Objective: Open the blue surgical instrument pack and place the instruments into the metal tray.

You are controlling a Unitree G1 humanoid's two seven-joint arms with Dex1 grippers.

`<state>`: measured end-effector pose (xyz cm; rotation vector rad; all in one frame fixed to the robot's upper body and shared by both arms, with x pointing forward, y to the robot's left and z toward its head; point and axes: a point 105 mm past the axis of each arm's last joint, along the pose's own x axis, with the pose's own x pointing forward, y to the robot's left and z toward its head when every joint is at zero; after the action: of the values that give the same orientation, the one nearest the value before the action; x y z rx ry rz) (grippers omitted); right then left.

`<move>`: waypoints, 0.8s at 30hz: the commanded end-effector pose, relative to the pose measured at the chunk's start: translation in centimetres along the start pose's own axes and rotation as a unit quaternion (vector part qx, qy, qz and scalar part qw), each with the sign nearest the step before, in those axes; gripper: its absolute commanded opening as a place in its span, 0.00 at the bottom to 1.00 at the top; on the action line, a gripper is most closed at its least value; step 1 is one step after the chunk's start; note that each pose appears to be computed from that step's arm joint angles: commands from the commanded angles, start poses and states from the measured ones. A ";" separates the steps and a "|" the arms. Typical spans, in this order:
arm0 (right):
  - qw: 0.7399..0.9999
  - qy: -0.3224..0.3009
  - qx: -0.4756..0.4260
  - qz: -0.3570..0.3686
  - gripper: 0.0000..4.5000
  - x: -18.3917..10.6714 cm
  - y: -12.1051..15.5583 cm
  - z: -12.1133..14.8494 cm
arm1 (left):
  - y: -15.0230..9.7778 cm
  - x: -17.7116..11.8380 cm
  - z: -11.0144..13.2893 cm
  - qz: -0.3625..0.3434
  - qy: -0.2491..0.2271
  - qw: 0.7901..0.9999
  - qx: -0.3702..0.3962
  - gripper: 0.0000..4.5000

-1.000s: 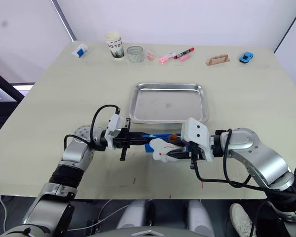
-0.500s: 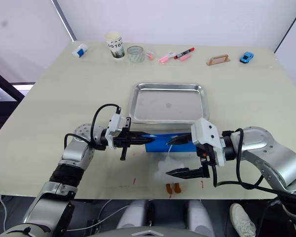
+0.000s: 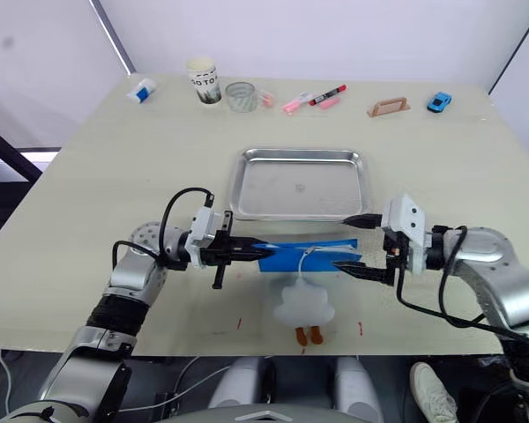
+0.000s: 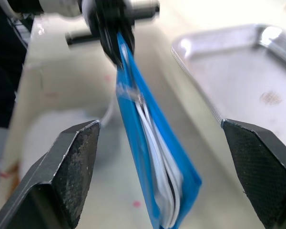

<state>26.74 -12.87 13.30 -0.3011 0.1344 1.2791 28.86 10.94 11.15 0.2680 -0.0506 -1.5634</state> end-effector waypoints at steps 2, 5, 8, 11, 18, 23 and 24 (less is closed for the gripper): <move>0.999 -0.045 -0.003 0.018 0.96 -0.4 -0.5 0.3 | -0.1 -0.1 0.4 -0.009 0.009 1.000 0.009 0.00; 0.997 -0.070 0.005 0.030 0.96 -0.4 -0.5 0.5 | -0.1 -0.2 0.6 -0.009 0.011 1.000 0.010 0.00; 0.996 -0.076 0.004 0.037 0.96 -0.4 -0.3 0.7 | -0.2 -0.2 0.8 -0.008 0.010 1.000 0.009 0.00; 0.996 -0.076 0.005 0.042 0.96 -0.4 -0.3 0.8 | -0.4 -0.3 0.9 -0.009 0.012 1.000 0.007 0.00; 0.997 -0.068 -0.002 0.040 0.96 -0.1 -0.7 0.7 | -0.3 -0.2 1.1 -0.010 0.011 1.000 0.006 0.00; 0.998 -0.059 -0.003 0.035 0.96 0.1 -0.7 0.2 | -0.3 -0.2 1.0 -0.012 0.012 1.000 0.004 0.00; 0.998 -0.058 -0.002 0.036 0.96 0.1 -0.7 0.1 | -0.3 -0.2 0.9 -0.012 0.013 1.000 0.003 0.00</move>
<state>27.38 -13.10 12.64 -0.1998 0.0882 1.3577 28.51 11.11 11.46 0.2677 -0.0140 -1.5705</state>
